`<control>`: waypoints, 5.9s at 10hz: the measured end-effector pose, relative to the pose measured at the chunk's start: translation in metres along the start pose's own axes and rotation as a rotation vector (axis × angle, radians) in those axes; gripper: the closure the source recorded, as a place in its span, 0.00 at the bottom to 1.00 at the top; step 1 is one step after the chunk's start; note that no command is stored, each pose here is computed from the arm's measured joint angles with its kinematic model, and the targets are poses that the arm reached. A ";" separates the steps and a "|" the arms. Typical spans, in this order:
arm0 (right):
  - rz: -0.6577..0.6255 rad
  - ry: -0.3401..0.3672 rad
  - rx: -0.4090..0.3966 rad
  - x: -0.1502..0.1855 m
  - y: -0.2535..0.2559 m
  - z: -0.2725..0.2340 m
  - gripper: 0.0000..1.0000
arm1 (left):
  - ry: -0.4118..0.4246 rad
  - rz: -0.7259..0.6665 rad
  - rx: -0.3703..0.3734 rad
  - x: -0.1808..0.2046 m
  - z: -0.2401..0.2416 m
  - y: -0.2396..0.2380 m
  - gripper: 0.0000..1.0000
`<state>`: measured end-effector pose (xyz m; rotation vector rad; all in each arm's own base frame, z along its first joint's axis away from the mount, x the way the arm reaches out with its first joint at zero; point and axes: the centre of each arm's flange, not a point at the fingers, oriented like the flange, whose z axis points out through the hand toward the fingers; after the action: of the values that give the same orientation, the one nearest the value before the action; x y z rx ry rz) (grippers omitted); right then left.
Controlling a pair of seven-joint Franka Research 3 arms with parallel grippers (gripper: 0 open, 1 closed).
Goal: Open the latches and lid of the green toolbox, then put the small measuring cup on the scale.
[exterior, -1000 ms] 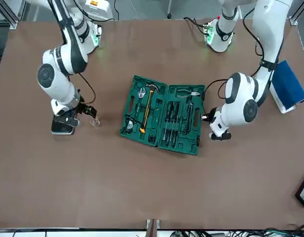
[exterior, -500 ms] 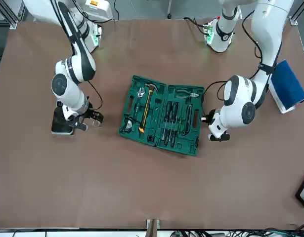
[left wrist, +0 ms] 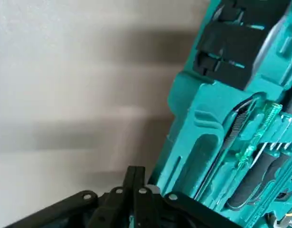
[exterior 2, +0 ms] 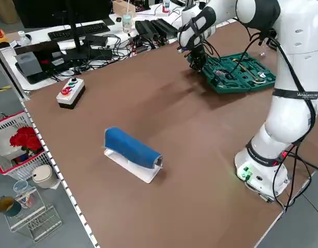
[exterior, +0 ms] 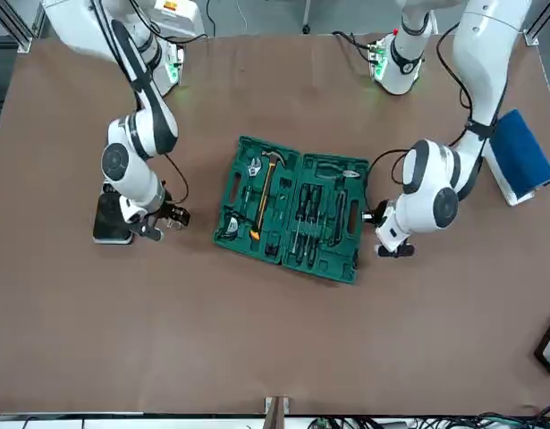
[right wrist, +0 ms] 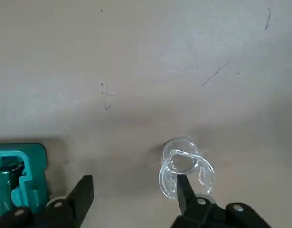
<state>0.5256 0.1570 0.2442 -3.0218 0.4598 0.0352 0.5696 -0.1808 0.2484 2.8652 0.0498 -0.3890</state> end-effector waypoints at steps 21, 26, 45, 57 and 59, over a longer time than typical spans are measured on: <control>-0.014 0.009 -0.036 0.002 0.023 0.024 0.87 | 0.258 -0.159 0.174 -0.124 -0.379 -0.079 0.00; -0.012 0.013 -0.038 0.004 0.025 0.021 0.93 | 0.247 -0.092 0.192 -0.122 -0.407 -0.049 0.00; -0.344 -0.014 -0.131 0.063 0.223 -0.059 0.93 | 0.204 -0.082 0.156 -0.124 -0.405 -0.047 0.00; -0.355 -0.023 -0.139 0.049 0.228 -0.031 0.91 | 0.185 -0.092 0.153 -0.115 -0.398 -0.054 0.00; -0.356 -0.026 -0.140 0.049 0.228 -0.029 0.85 | 0.183 -0.092 0.153 -0.115 -0.397 -0.055 0.00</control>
<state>0.5047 -0.0769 0.2526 -3.1854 -0.0910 0.0864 0.5580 -0.0285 0.6362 3.0500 0.1940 -0.1524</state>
